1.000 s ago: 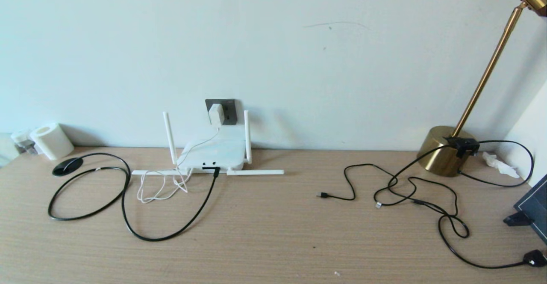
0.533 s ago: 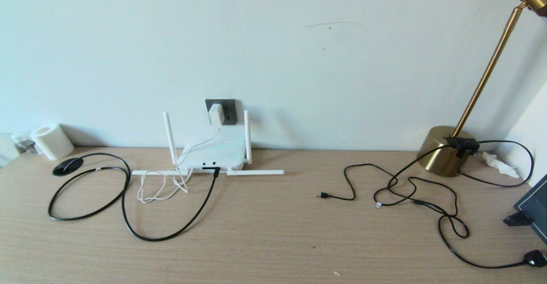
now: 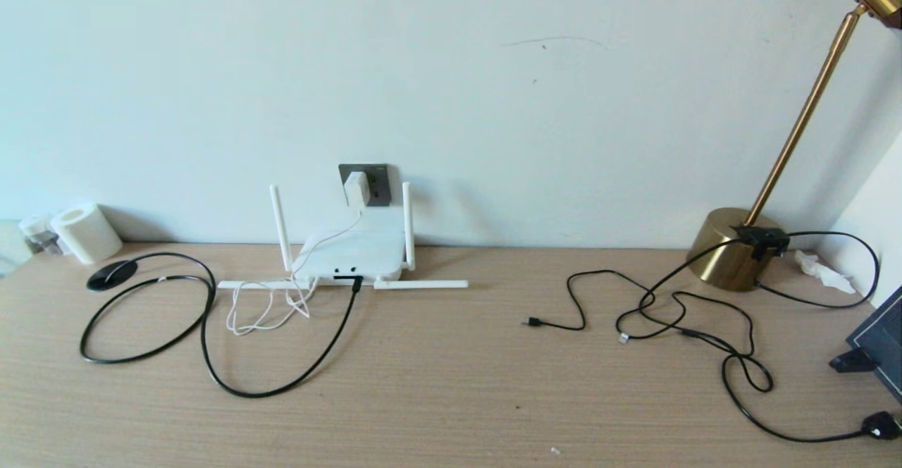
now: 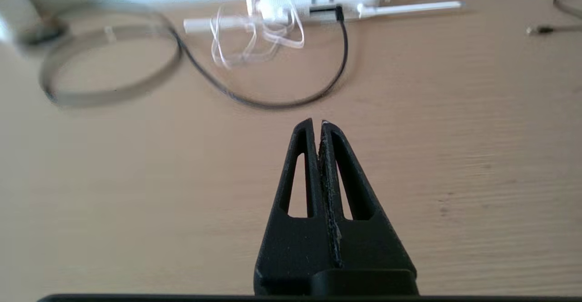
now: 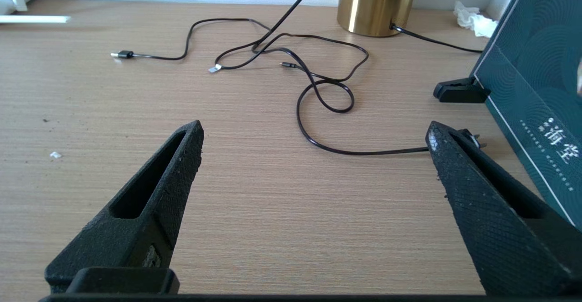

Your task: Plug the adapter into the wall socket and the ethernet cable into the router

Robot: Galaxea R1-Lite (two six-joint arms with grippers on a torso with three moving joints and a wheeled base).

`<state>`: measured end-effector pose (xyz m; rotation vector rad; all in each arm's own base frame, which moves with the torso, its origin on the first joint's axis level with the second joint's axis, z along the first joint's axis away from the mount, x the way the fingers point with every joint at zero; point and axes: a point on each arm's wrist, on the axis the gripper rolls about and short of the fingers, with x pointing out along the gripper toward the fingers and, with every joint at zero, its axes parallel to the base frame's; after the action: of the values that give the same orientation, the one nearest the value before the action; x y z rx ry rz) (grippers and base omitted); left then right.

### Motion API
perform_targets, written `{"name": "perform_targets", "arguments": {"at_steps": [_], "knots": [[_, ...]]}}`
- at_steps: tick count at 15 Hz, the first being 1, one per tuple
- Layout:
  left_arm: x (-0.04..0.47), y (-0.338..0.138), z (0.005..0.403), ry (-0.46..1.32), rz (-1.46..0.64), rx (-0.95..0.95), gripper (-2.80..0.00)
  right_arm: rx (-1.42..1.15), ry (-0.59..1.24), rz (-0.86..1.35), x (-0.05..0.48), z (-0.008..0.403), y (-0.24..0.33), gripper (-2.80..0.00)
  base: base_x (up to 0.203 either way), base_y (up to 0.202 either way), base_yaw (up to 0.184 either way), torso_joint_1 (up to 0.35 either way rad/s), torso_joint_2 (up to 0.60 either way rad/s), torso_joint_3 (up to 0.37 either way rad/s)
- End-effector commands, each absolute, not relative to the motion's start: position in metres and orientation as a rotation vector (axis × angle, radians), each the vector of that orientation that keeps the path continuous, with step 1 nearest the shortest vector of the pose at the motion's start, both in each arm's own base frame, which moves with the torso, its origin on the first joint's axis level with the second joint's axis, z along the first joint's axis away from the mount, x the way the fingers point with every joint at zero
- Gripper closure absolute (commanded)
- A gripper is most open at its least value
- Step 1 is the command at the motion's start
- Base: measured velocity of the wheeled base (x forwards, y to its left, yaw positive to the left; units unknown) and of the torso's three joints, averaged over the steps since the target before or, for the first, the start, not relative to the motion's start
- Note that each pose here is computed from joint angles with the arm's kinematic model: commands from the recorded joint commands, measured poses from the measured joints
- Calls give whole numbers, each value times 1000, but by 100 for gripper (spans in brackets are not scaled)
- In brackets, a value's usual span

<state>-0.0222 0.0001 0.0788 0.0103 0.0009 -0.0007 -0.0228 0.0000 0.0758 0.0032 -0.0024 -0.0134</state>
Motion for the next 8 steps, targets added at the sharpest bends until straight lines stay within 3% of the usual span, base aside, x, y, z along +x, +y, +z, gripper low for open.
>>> {"name": "perform_targets", "arguments": {"at_steps": [1, 8], "knots": [[-23, 0, 76, -3, 3, -2, 0, 8, -3, -14, -23, 76, 0, -280, 0, 0, 0, 0, 0, 0], [-23, 0, 76, -3, 3, -3, 0, -3, -2, -12, -23, 75, 0, -280, 0, 0, 0, 0, 0, 0]]}}
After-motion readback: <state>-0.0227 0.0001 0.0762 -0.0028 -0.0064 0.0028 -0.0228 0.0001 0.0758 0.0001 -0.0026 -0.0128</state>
